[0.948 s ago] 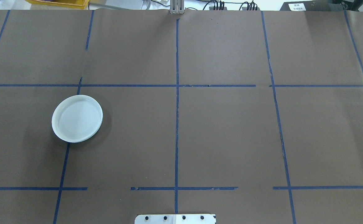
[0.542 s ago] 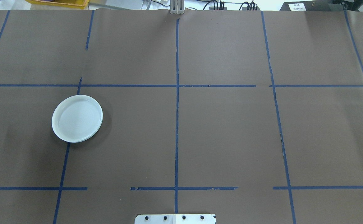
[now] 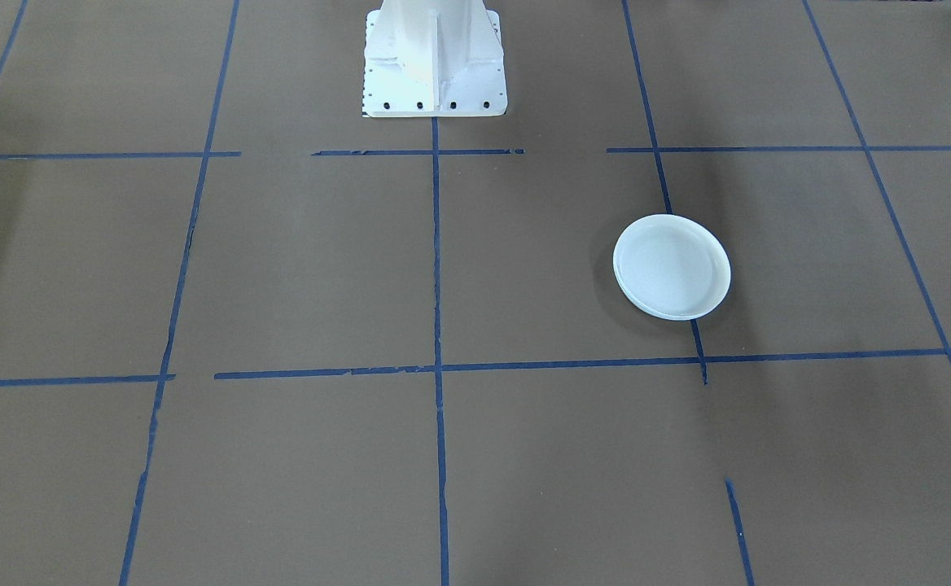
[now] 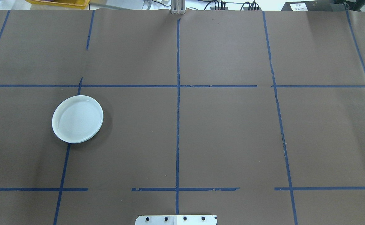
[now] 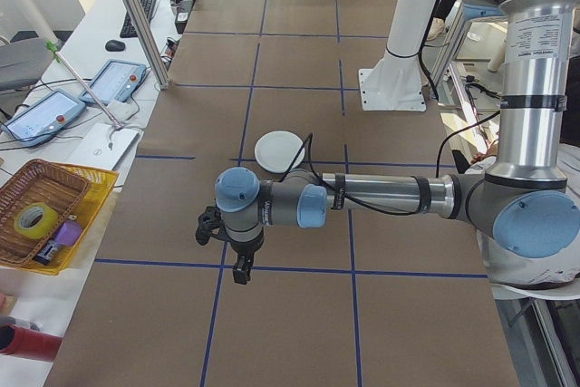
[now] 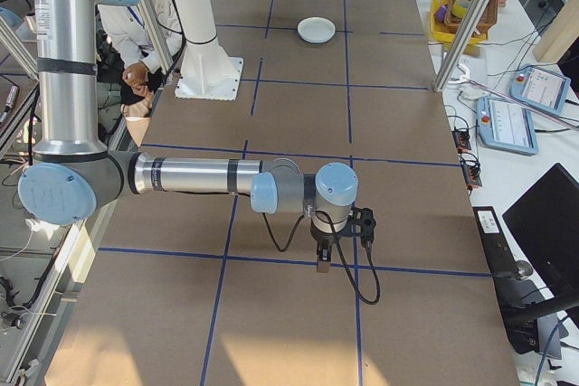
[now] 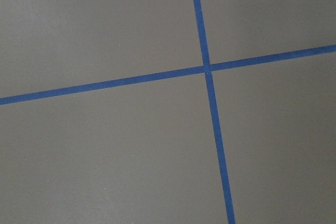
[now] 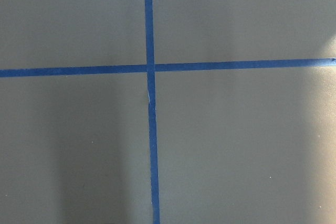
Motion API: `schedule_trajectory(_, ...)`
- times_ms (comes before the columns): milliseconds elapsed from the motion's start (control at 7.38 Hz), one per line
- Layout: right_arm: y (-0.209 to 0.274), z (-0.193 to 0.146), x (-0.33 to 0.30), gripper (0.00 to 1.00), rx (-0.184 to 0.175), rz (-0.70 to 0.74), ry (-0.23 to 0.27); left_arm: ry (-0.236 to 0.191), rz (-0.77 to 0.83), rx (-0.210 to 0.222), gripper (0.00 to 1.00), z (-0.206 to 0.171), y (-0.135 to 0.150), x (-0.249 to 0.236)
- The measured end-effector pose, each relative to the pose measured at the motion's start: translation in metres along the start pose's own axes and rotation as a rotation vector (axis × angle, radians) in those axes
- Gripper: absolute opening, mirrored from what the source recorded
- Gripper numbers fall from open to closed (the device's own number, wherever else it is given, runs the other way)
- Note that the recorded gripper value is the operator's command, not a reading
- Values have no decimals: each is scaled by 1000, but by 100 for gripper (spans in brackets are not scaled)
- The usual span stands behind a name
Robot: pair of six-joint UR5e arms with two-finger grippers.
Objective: Stack plate in center
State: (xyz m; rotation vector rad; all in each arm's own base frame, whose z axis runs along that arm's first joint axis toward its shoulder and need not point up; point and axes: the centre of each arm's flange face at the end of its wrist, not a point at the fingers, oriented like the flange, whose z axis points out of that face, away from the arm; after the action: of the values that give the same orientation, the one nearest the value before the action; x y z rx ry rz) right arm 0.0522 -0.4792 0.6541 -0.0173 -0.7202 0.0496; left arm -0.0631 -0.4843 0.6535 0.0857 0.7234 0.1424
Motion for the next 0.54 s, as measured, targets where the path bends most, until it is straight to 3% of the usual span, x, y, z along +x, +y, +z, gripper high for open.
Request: schedule_trajectory(542,0,0,0,100,0,0,0,5,3,-2,100,2,4,-1)
